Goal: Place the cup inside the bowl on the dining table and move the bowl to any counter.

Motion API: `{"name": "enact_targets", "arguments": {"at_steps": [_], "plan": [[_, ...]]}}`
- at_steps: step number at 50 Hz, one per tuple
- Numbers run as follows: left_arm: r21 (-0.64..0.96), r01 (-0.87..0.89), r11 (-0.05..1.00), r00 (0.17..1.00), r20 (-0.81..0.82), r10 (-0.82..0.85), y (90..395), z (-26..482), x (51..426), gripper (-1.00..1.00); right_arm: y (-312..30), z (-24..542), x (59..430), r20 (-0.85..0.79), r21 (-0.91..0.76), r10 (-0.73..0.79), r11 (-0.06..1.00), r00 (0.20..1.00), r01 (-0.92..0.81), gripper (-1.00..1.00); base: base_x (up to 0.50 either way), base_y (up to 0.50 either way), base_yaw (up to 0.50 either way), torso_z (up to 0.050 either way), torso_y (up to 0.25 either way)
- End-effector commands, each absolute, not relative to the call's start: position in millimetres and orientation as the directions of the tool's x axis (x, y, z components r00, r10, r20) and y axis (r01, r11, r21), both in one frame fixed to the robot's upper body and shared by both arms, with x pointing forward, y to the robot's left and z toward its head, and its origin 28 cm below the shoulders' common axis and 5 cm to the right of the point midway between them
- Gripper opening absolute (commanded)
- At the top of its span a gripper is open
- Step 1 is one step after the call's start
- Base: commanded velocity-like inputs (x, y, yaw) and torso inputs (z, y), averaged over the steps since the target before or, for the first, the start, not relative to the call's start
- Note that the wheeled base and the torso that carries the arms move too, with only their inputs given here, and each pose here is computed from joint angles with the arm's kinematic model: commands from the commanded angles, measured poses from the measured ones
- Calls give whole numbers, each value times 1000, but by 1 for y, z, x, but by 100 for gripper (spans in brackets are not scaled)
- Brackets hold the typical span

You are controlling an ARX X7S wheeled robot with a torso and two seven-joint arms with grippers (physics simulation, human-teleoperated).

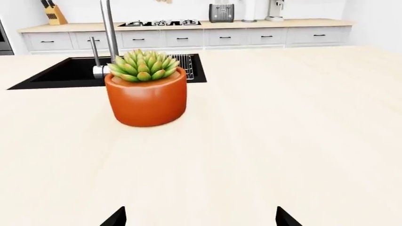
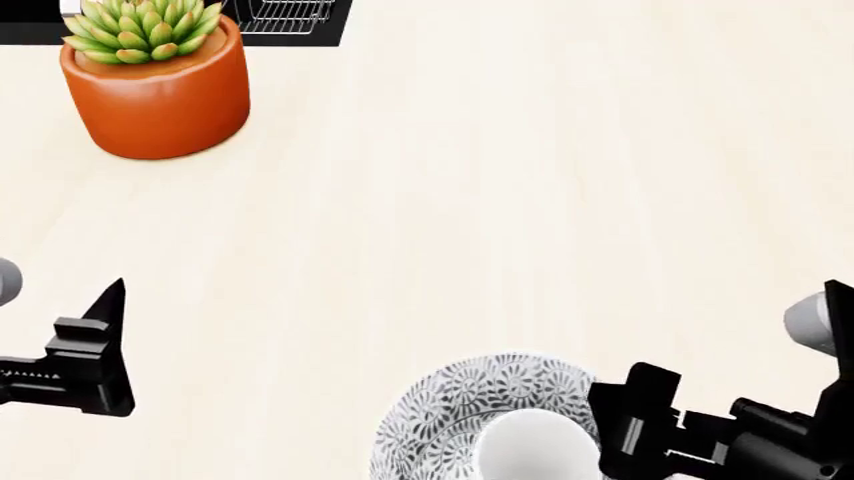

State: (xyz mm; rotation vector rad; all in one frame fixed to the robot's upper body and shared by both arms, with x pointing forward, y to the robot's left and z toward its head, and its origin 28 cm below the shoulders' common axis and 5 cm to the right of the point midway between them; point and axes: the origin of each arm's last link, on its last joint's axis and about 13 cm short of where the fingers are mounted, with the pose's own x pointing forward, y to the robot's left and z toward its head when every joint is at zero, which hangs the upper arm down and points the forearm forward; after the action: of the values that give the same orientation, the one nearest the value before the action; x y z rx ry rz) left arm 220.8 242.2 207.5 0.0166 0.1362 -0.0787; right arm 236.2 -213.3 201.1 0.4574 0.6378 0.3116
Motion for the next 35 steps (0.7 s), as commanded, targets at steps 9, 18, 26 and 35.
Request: {"name": "enact_targets", "arguments": {"at_steps": [9, 18, 26, 35], "plan": [[3, 81, 997, 988, -129, -80, 241, 210, 224, 100, -219, 179, 228, -579, 515, 424, 852, 696, -91, -100, 0, 0, 0, 0, 0], [1, 77, 997, 989, -128, -76, 241, 210, 224, 100, -216, 176, 230, -591, 514, 439, 852, 677, -104, -100, 0, 0, 0, 0, 0], [-1, 75, 997, 989, -125, -75, 241, 209, 223, 100, -216, 187, 234, -510, 541, 437, 833, 741, -119, -100, 0, 0, 0, 0, 0], [0, 78, 997, 989, -125, -77, 242, 210, 222, 100, -216, 201, 234, -458, 533, 429, 833, 779, -145, -100, 0, 0, 0, 0, 0]]}}
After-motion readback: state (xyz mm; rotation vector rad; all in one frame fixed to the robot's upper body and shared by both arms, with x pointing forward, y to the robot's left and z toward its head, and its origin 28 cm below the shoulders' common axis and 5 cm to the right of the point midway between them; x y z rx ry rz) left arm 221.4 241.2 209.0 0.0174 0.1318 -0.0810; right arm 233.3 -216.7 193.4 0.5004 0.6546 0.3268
